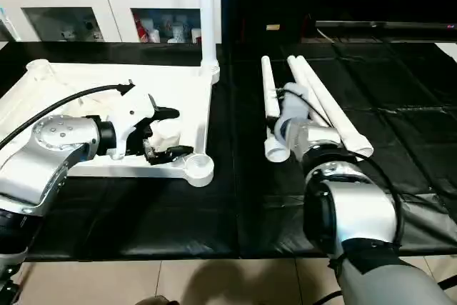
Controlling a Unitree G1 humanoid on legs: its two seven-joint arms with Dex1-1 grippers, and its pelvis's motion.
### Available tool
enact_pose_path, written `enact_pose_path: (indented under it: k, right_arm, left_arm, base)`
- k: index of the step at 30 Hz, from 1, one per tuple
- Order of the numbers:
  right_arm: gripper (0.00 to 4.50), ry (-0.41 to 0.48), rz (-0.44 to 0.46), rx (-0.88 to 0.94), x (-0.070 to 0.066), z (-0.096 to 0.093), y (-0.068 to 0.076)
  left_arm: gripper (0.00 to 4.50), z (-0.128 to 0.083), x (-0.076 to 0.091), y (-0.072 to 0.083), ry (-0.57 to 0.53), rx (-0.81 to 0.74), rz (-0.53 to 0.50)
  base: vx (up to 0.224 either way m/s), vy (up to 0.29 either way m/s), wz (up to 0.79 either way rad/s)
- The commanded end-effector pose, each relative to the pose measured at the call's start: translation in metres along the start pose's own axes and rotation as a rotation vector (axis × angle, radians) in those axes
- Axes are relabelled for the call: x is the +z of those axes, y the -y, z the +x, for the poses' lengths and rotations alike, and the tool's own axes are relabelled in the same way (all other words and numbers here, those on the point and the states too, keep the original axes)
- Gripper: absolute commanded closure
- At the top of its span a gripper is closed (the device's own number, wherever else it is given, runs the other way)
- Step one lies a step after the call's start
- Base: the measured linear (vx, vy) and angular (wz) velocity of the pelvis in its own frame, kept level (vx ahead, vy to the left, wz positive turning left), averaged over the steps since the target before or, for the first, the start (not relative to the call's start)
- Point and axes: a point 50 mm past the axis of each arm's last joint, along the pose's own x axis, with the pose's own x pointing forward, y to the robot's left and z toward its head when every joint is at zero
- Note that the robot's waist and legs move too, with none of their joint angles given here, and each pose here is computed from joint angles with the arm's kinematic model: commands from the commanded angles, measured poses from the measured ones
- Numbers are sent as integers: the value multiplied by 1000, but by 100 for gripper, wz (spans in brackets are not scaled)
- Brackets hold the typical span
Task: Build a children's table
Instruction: Pick table leg
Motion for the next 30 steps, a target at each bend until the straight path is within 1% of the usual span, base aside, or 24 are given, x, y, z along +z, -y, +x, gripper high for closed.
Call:
enact_pose_path:
  k: [1, 2, 5, 9, 12, 13, 14, 16, 17, 20, 21, 22, 24, 25, 26, 27, 28, 30]
  right_arm:
    - [313, 41, 34, 27, 3, 0, 0]
    - [313, 49, 38, 33, 3, 0, 0]
    - [341, 113, 72, 71, 8, -1, 0]
    - [375, 174, 115, 111, 13, -3, 1]
    - [403, 187, 131, 146, 15, -4, 0]
    - [403, 189, 130, 163, 15, -4, -1]
    - [417, 181, 121, 188, 13, -4, -4]
    - [428, 175, 108, 202, 11, -4, -5]
    - [444, 179, 88, 201, 11, -4, -6]
    - [444, 183, 59, 186, 10, -3, -5]
    - [425, 183, 64, 192, 10, -3, -6]
    - [415, 182, 68, 194, 10, -3, -6]
    - [411, 180, 64, 193, 12, -4, -7]
    - [407, 179, 53, 185, 12, -4, -7]
    - [382, 177, 29, 169, 13, -4, -6]
    - [372, 171, 4, 154, 14, -4, -6]
    - [369, 169, -14, 150, 14, -4, -5]
    - [365, 185, -4, 152, 18, -5, -6]
  left_arm:
    - [0, 0, 4, -4, 25, 28, -2]
    - [0, 1, 4, -5, 27, 32, -6]
    - [0, 4, 4, -7, 34, 58, -16]
    - [0, 9, 8, -13, 61, 111, -48]
    - [0, 12, 10, -15, 75, 132, -59]
    - [0, 14, 10, -15, 79, 143, -65]
    - [0, 16, 9, -16, 77, 154, -80]
    - [0, 17, 7, -16, 74, 156, -84]
    - [0, 18, 6, -16, 71, 153, -83]
    - [0, 20, 4, -16, 65, 151, -78]
    - [0, 20, 4, -16, 65, 151, -78]
    - [0, 20, 4, -16, 64, 152, -77]
    - [0, 20, 3, -17, 54, 157, -68]
    - [0, 20, 2, -18, 47, 160, -62]
    - [0, 19, 0, -18, 35, 165, -55]
    - [0, 18, -1, -18, 29, 168, -52]
    - [0, 17, -2, -18, 26, 170, -48]
    - [0, 14, -3, -18, 22, 174, -47]
  base:
    - [0, 0, 0]
    - [0, 0, 0]
    - [0, 0, 0]
    - [0, 0, 0]
    - [0, 0, 0]
    - [0, 0, 0]
    - [0, 0, 0]
    - [0, 0, 0]
    - [0, 0, 0]
    - [0, 0, 0]
    - [0, 0, 0]
    - [0, 0, 0]
    - [0, 0, 0]
    - [0, 0, 0]
    - [0, 0, 0]
    - [0, 0, 0]
    - [0, 0, 0]
    - [0, 0, 0]
